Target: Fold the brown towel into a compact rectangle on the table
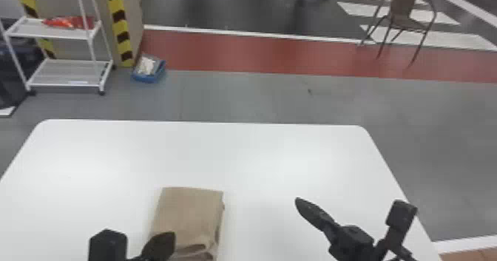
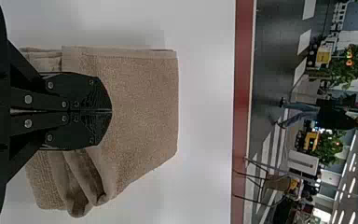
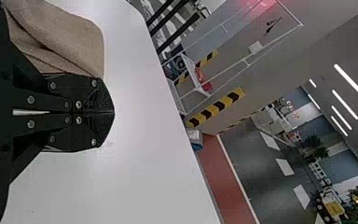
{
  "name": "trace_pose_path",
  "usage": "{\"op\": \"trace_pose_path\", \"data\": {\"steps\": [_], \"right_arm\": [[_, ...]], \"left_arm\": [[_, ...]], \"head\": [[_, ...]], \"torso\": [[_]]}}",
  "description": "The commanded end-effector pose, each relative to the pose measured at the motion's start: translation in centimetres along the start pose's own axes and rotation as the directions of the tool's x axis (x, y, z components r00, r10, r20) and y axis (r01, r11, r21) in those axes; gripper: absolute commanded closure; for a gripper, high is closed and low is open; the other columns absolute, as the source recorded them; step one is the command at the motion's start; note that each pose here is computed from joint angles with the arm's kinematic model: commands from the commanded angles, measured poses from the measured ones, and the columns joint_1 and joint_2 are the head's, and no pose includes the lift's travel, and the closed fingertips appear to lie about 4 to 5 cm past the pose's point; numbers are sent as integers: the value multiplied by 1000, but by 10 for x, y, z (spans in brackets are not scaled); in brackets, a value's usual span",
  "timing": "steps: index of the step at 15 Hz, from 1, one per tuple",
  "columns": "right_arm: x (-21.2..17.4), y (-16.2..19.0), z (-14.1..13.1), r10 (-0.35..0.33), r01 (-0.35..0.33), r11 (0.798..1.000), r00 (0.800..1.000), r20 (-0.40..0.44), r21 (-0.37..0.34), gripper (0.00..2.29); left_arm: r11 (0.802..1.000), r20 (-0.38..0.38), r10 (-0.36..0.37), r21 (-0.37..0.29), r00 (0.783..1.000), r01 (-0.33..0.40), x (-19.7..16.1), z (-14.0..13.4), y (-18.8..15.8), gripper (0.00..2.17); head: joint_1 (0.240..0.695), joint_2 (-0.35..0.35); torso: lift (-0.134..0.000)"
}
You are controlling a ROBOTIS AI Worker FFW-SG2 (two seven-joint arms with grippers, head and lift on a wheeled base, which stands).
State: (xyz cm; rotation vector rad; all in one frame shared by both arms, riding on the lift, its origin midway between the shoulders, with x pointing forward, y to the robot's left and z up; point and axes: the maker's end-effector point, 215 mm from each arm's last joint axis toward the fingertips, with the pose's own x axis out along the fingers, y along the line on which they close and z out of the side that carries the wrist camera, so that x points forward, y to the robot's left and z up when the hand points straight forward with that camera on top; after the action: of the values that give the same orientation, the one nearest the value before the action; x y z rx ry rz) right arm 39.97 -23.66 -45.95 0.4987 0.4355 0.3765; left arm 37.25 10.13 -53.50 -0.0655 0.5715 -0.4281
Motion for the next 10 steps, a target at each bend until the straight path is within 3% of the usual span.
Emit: {"op": "trace_pose_path", "data": {"steps": [1,4,6,10], "right_arm": [[-9,-16,6,-35,35,999,999,15,5,1416],[-39,-64,29,-130,128,991,989,70,43,1416],[-52,-83,27,-169,165,984,984,63,63,1416],[-54,-88,14,-173,169,982,984,41,83,1416]], "left_arm": [[1000,4,-15,2,1000,15,9,5,-9,1629],[998,-18,-55,8,998,55,18,3,-32,1629],[997,-41,-81,13,996,82,26,-4,-46,1629],[993,-60,-114,28,992,115,45,-6,-67,1629]], "head": [[695,-192],[695,-263],[695,-323],[695,-350]], "torso": [[0],[0],[0],[0]]}}
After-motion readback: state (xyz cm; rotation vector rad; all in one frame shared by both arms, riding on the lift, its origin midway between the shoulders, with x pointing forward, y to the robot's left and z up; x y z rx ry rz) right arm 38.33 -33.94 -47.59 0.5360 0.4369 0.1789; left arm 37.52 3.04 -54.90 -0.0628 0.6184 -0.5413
